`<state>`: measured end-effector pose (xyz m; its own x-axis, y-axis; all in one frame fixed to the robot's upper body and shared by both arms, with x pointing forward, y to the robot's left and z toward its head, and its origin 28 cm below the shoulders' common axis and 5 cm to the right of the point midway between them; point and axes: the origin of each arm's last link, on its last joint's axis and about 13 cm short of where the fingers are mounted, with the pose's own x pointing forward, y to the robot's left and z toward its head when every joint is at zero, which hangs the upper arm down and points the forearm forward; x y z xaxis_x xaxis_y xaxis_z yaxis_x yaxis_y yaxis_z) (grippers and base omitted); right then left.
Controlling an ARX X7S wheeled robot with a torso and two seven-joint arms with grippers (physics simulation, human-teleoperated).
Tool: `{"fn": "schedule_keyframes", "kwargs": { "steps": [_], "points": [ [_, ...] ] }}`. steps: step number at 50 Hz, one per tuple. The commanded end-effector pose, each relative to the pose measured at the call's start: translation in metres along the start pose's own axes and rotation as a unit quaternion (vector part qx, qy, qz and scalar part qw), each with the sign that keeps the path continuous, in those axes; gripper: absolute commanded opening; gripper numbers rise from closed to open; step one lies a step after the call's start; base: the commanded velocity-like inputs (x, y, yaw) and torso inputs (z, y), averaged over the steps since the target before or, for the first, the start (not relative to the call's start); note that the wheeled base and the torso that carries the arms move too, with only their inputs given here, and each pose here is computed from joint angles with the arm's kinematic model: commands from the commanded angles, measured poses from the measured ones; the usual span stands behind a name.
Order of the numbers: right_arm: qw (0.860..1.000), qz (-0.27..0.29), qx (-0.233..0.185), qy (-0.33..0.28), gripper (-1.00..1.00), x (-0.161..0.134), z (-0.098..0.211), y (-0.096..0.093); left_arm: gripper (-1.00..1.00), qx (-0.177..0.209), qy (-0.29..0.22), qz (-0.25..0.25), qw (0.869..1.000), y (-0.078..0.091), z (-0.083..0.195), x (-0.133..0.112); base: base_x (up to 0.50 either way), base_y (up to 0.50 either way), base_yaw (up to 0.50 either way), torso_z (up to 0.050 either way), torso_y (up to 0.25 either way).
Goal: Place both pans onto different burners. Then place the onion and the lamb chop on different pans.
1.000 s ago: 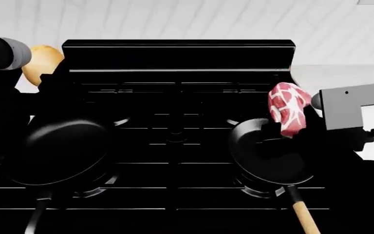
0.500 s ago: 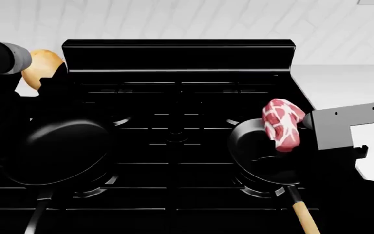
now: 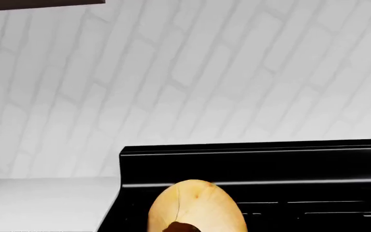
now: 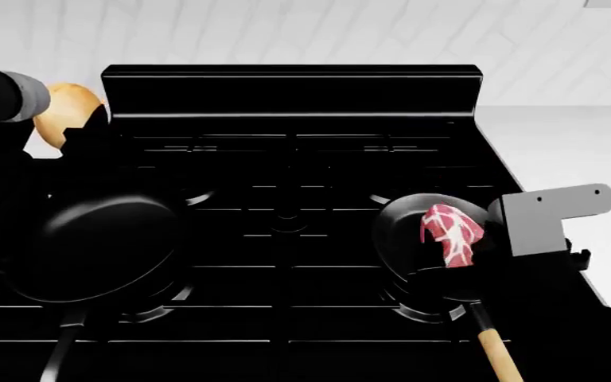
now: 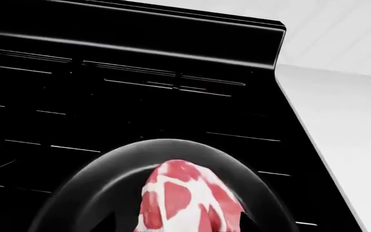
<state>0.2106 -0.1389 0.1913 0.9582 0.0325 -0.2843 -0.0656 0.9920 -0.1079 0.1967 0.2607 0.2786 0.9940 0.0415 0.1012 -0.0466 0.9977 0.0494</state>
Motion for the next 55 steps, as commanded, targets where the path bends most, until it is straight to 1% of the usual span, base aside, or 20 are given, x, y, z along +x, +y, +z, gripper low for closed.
{"fn": "schedule_keyframes", "kwargs": {
  "steps": [1, 5, 9, 15, 17, 21, 24, 30, 35, 44, 55],
  "points": [
    [1.0, 0.002, 0.0, -0.008, 1.0, -0.002, 0.006, -0.001, -1.0, -0.006, 0.001, 0.004, 1.0, 0.001, -0.001, 0.0, 0.0, 0.0, 0.0, 0.0, 0.0],
    [1.0, 0.002, 0.0, -0.027, 1.0, -0.01, 0.014, -0.001, -1.0, -0.007, 0.001, 0.006, 1.0, 0.002, -0.002, 0.0, 0.0, 0.0, 0.0, 0.0, 0.0],
    [0.998, 0.002, 0.0, -0.061, 1.0, -0.022, 0.03, -0.002, -1.0, -0.007, 0.003, 0.007, 1.0, 0.001, -0.003, 0.001, 0.0, 0.0, 0.0, 0.0, 0.0],
    [0.987, -0.007, 0.008, -0.158, 1.0, -0.057, 0.067, -0.007, -1.0, -0.003, 0.008, 0.006, 1.0, 0.001, -0.004, 0.003, 0.0, 0.0, 0.0, 0.0, 0.002],
    [0.984, -0.014, 0.014, -0.176, 1.0, -0.065, 0.074, -0.008, -1.0, 0.01, 0.013, 0.006, 1.0, 0.001, -0.006, 0.006, 0.0, 0.0, 0.0, 0.0, 0.0],
    [0.984, -0.013, 0.023, -0.177, 1.0, -0.069, 0.069, -0.007, -1.0, 0.031, 0.029, 0.013, 0.999, 0.002, -0.01, 0.016, 0.0, 0.0, 0.0, 0.0, 0.0],
    [0.984, -0.002, 0.017, -0.177, 1.0, -0.074, 0.062, -0.001, -1.0, 0.044, 0.045, 0.018, 0.998, 0.004, -0.015, 0.024, 0.0, 0.0, 0.0, 0.0, 0.0],
    [0.985, 0.001, 0.019, -0.174, 1.0, -0.075, 0.056, 0.0, -1.0, 0.043, 0.077, 0.039, 0.995, 0.011, -0.031, 0.036, 0.0, 0.0, 0.0, 0.0, 0.0],
    [0.985, -0.001, 0.02, -0.171, 1.0, -0.073, 0.055, 0.001, -1.0, 0.045, 0.089, 0.05, 0.994, 0.015, -0.036, 0.037, 0.0, 0.0, 0.0, 0.0, 0.0],
    [0.987, 0.0, 0.021, -0.162, 1.0, -0.065, 0.054, 0.002, -1.0, 0.039, 0.128, 0.06, 0.989, 0.022, -0.062, 0.032, 0.0, 0.0, 0.0, 0.0, 0.0],
    [0.988, 0.003, 0.021, -0.156, 1.0, -0.061, 0.053, 0.003, -1.0, 0.031, 0.159, 0.061, 0.985, 0.023, -0.085, 0.029, 0.0, 0.0, 0.0, 0.0, 0.0]
  ]
}}
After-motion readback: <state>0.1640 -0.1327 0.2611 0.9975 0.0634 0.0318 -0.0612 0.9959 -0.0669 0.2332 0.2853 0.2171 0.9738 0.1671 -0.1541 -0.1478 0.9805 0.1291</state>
